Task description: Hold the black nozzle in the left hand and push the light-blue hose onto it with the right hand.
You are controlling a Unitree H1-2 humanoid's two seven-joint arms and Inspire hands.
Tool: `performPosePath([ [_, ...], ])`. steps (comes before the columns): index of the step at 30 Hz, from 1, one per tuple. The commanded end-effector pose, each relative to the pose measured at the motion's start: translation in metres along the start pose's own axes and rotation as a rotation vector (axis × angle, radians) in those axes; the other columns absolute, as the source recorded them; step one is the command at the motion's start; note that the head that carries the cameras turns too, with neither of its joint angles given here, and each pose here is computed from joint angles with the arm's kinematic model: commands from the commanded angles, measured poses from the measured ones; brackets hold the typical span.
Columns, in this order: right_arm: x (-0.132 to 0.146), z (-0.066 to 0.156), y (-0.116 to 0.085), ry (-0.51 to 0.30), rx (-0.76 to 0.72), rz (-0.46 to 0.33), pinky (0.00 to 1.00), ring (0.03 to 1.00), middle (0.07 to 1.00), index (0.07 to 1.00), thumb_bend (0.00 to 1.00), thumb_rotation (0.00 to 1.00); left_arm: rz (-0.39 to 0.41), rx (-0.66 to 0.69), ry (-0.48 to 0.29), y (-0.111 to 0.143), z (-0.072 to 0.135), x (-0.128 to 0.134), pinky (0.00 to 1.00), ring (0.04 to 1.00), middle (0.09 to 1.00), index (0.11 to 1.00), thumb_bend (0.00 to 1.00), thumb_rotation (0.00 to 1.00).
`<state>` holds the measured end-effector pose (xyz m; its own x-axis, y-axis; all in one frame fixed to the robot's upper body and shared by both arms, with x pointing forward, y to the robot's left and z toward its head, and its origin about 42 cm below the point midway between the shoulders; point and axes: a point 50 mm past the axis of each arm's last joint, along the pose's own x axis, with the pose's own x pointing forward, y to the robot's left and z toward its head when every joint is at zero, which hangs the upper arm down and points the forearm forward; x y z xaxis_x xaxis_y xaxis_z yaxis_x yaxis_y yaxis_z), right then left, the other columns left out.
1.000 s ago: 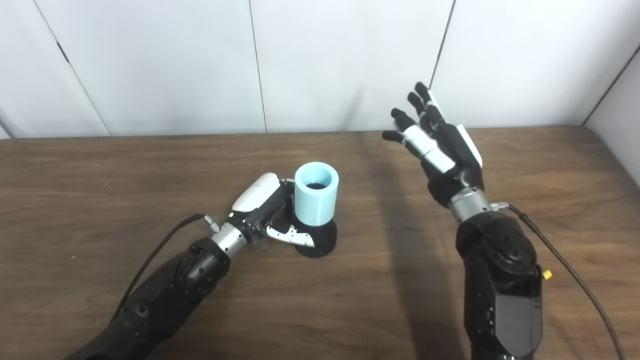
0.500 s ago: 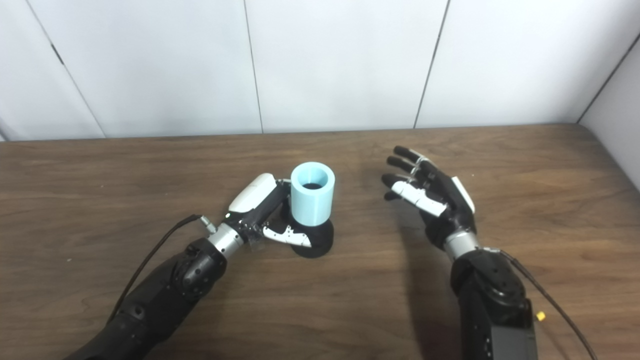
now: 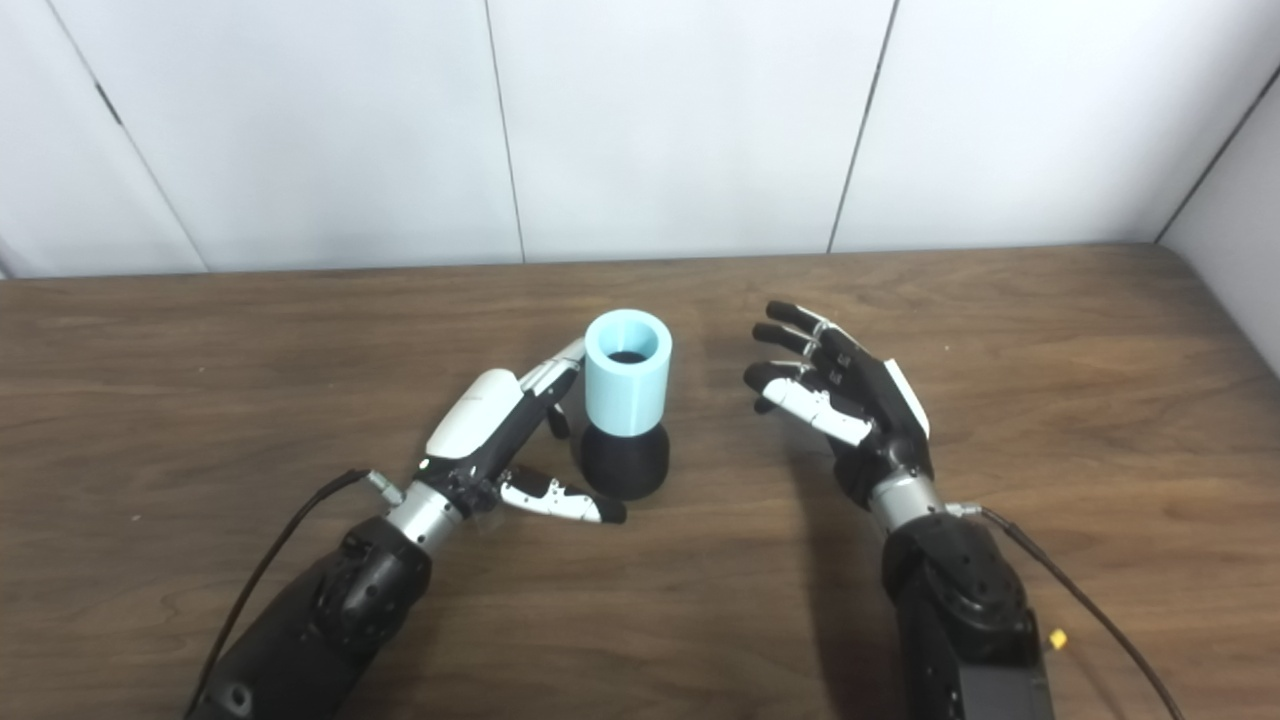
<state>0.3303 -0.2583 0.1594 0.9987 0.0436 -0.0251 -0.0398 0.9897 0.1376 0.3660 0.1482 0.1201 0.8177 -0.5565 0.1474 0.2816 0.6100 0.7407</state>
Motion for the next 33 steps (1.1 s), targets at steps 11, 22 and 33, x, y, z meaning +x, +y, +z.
performPosePath([
  [11,0.005,0.002,-0.003,-0.121,-0.034,-0.015,0.40,0.586,0.727,0.737,0.74,0.22,0.252,-0.244,0.158,0.032,-0.018,-0.049,0.70,0.816,0.901,0.982,0.79,0.17],
  [22,-0.003,0.003,-0.001,-0.152,-0.010,-0.028,0.41,0.571,0.714,0.717,0.74,0.22,0.358,-0.726,0.128,0.048,-0.023,-0.062,0.57,0.659,0.741,0.752,0.73,0.13],
  [33,-0.017,-0.003,-0.005,-0.142,-0.002,-0.047,0.44,0.611,0.696,0.701,0.76,0.21,0.324,-0.893,0.155,0.041,-0.029,-0.072,0.59,0.714,0.782,0.770,0.75,0.18],
])
